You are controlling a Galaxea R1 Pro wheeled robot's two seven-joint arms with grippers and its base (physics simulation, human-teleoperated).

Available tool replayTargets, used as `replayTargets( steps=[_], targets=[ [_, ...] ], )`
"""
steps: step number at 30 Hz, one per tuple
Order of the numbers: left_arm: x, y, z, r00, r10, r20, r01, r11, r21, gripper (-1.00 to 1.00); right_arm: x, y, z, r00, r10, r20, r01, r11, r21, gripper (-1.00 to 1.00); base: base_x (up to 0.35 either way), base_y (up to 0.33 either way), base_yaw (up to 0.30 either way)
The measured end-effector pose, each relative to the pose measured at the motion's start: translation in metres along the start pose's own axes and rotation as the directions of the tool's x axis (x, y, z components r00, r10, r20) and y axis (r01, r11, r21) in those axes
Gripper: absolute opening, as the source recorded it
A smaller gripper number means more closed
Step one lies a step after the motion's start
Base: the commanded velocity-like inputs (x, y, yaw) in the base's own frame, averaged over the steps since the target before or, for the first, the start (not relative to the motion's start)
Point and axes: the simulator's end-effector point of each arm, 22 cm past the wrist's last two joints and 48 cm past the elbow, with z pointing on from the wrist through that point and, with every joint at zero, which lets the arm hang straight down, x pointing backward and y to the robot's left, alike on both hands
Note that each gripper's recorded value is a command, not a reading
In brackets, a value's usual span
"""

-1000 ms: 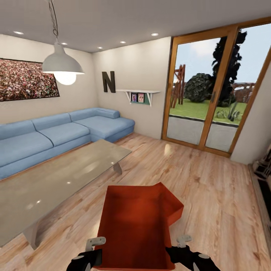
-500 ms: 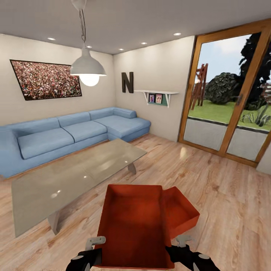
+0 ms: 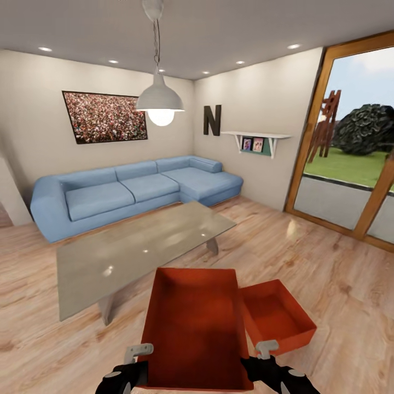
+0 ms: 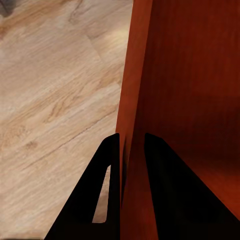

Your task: Move the two storage containers from the living room to the garage. In the garage, place one container on the floor and stack the other container on top of it (either order is fine).

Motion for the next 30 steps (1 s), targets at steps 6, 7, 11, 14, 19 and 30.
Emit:
replayTargets(
  steps=[6,7,11,14,19,30],
  targets=[
    [0.0009,0.0001,0.0,1.0,0.0,-0.004,0.0,1.0,0.0,-1.0,0.0008,0.0,0.0,1.0,0.001,-0.004,-0.001,1.0,0.0,-1.0,0.0,0.0,0.3],
    [0.0011,0.0001,0.0,1.0,0.0,-0.005,0.0,1.0,0.0,-1.0,0.0011,0.0,0.0,1.0,0.002,-0.005,-0.002,1.0,0.0,-1.0,0.0,0.0,0.3],
    [0.0025,0.0005,0.0,1.0,-0.002,-0.011,0.002,1.0,-0.001,-1.0,0.0022,0.0002,0.0,1.0,0.004,-0.01,-0.004,1.0,0.0,-1.0,0.0,0.0,0.3],
    [0.0046,0.0008,0.0,1.0,-0.002,-0.021,0.002,1.0,-0.002,-1.0,0.0044,0.0004,0.0,1.0,0.01,-0.02,-0.01,1.0,0.0,-1.0,0.0,0.0,0.3],
    [0.0039,0.0009,0.0001,1.0,-0.003,-0.018,0.003,1.0,-0.001,-1.0,0.0037,0.0004,0.0001,1.0,0.008,-0.017,-0.008,1.0,0.0,-1.0,0.0,0.02,0.3],
    [0.0046,0.0012,0.0001,1.0,-0.003,-0.021,0.003,1.0,-0.002,-1.0,0.0044,0.0006,0.0001,1.0,0.01,-0.02,-0.01,1.0,0.0,-1.0,0.0,0.215,0.3]
  ],
)
